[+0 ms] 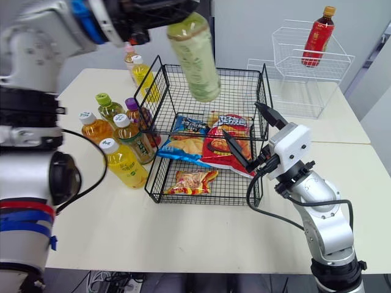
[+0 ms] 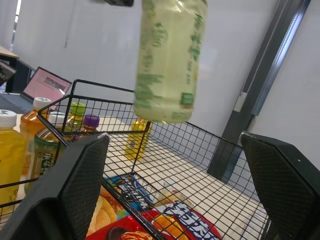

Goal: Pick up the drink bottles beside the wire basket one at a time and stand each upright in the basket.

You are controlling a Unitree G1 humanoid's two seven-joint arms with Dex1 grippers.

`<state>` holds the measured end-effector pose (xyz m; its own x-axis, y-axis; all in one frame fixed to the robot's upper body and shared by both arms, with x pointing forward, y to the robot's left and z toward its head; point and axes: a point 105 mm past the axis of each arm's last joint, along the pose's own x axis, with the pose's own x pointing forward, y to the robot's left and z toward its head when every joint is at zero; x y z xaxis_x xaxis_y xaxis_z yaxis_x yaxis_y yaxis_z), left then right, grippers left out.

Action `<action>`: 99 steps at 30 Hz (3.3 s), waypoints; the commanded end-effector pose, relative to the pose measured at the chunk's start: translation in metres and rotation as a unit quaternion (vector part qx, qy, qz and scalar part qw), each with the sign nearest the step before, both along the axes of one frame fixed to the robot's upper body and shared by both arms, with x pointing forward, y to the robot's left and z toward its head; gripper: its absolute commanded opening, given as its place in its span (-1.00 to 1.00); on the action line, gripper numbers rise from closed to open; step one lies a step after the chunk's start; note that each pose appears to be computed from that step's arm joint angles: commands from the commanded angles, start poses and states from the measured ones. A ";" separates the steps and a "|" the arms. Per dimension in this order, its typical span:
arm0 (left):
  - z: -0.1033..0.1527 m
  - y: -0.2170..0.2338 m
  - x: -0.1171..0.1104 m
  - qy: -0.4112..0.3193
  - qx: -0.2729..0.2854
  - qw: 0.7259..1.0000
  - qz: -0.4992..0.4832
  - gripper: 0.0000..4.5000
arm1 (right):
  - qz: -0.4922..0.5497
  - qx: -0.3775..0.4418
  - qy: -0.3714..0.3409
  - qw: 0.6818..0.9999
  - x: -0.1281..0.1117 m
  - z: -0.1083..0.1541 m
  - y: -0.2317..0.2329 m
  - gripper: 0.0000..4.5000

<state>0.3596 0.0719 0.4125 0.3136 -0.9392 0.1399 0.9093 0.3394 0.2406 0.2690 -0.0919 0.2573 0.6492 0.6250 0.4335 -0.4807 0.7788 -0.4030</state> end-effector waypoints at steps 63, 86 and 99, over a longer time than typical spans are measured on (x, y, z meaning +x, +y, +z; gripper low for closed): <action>-0.069 0.207 -0.100 -0.052 -0.074 0.911 0.403 0.99 | 0.391 -0.126 0.070 0.909 -0.019 -0.015 0.058 1.00; -0.199 0.244 -0.194 0.096 -0.126 0.806 0.570 0.99 | 0.423 -0.117 0.065 0.896 -0.011 -0.010 0.075 1.00; -0.160 0.249 -0.061 0.029 -0.096 0.825 0.556 0.99 | 0.326 -0.099 0.056 0.939 -0.001 -0.009 0.066 1.00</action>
